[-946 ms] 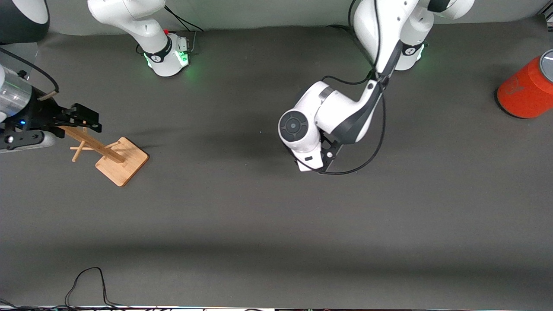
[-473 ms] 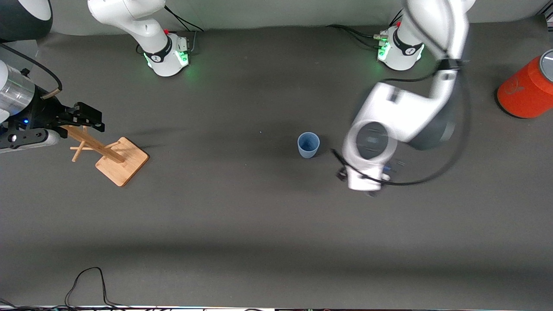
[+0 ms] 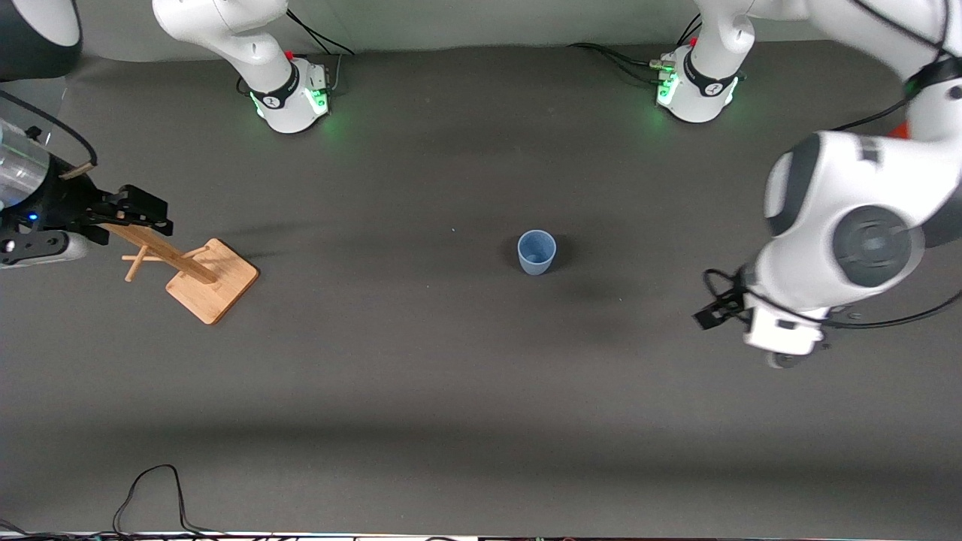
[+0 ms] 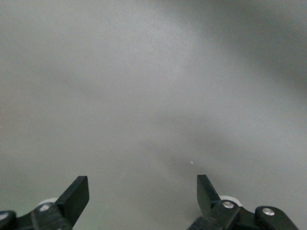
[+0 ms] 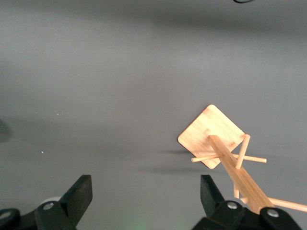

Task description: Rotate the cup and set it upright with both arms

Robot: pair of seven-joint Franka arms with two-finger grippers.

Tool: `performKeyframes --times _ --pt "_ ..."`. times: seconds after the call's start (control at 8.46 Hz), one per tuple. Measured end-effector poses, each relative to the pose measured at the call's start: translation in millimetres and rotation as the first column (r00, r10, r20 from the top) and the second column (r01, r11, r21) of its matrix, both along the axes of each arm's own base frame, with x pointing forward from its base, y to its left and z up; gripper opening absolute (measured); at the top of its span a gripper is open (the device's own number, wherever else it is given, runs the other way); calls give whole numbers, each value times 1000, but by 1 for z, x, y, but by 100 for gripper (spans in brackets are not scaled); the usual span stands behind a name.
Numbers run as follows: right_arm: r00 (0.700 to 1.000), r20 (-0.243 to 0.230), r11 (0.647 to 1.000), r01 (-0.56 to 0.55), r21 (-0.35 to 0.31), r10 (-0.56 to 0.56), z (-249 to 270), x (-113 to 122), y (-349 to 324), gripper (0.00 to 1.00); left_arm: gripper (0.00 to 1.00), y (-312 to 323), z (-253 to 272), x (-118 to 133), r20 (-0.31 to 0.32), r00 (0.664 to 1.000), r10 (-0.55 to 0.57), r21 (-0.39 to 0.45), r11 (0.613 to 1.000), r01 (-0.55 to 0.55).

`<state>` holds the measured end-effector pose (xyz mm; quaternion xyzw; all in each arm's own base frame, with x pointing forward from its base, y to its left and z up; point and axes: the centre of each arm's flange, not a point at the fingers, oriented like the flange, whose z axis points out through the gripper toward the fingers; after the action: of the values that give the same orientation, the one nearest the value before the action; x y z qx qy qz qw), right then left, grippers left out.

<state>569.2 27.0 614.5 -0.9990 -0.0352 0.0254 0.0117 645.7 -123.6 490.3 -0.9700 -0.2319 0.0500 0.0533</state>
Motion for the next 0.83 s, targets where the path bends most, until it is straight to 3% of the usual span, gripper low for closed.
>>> performKeyframes --times 0.24,0.47,0.83 --pt "999 11 999 33 8 -33 9 -10 -21 100 100 48 30 -14 19 995 -100 -28 995 101" --pt "999 13 999 40 10 -41 18 -21 -25 100 100 86 57 -43 32 975 -219 -52 974 220" --pt "999 -10 999 33 12 -33 27 -38 -23 100 100 115 101 -86 84 896 -436 -63 895 442"
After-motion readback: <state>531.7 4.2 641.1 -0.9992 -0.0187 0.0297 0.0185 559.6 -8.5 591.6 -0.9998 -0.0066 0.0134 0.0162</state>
